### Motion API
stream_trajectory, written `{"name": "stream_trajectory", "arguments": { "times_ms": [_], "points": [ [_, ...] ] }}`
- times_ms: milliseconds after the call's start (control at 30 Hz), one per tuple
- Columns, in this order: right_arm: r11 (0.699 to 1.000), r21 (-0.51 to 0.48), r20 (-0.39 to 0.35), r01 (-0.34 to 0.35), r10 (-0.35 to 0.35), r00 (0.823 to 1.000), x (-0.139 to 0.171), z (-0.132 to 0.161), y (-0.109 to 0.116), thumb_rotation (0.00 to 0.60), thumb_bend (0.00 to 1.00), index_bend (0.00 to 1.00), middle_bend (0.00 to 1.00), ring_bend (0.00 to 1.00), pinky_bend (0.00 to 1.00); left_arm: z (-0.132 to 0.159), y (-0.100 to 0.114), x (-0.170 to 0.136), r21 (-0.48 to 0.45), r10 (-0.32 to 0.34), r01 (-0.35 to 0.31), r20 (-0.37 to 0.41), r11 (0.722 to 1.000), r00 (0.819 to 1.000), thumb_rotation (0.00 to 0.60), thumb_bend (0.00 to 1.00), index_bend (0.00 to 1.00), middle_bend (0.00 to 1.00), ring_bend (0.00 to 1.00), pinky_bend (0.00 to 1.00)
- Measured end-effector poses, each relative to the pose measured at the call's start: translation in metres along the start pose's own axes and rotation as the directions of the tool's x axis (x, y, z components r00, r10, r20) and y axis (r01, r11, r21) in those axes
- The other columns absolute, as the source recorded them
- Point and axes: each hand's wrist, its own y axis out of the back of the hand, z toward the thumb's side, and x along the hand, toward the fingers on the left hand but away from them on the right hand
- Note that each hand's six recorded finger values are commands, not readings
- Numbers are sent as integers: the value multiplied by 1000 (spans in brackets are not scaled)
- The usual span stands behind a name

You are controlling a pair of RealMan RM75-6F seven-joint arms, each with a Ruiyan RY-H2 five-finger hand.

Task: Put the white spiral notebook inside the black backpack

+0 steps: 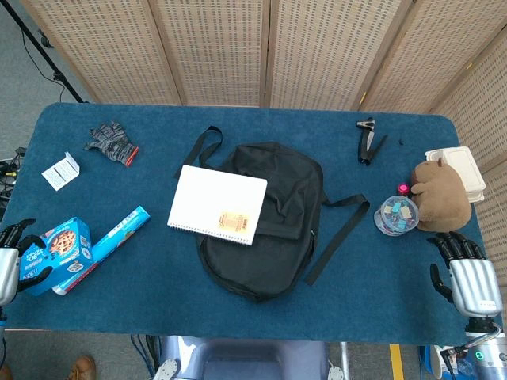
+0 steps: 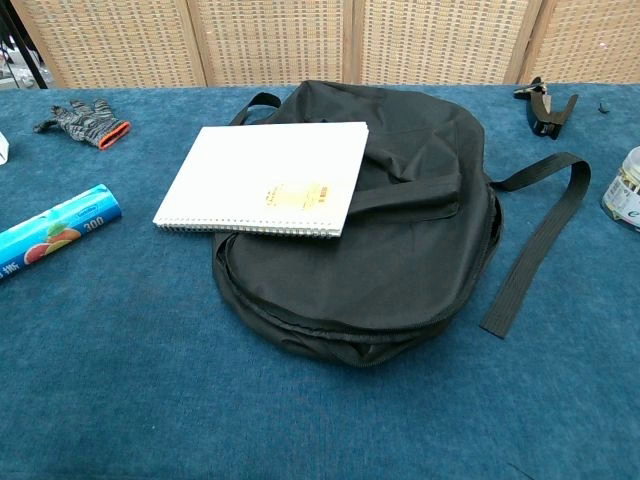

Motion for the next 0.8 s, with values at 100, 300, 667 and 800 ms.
{"name": "stream_trajectory", "arguments": {
  "times_ms": [100, 300, 667, 800],
  "points": [
    [1000, 14, 4, -16, 16, 1000, 0, 0, -2, 600, 0, 0, 0, 0, 0, 0, -2, -1, 7, -16, 16, 3, 1000, 1000, 600, 0, 0, 0, 0, 0],
    [1000, 6, 7, -6, 6, 1000, 1, 0, 1, 600, 0, 0, 0, 0, 0, 15, -13, 1, -9, -37, 37, 52, 999, 998, 600, 0, 0, 0, 0, 0],
    [1000, -10, 40, -23, 23, 999, -3, -10, 1, 600, 0, 0, 0, 0, 0, 140, -59, 40, -122, -52, 95, 316, 988, 947, 600, 0, 0, 0, 0, 0],
    [999, -16, 52, -33, 33, 998, -4, -14, 0, 600, 0, 0, 0, 0, 0, 186, -79, 56, -109, -78, 123, 346, 986, 935, 600, 0, 0, 0, 0, 0]
  ]
}}
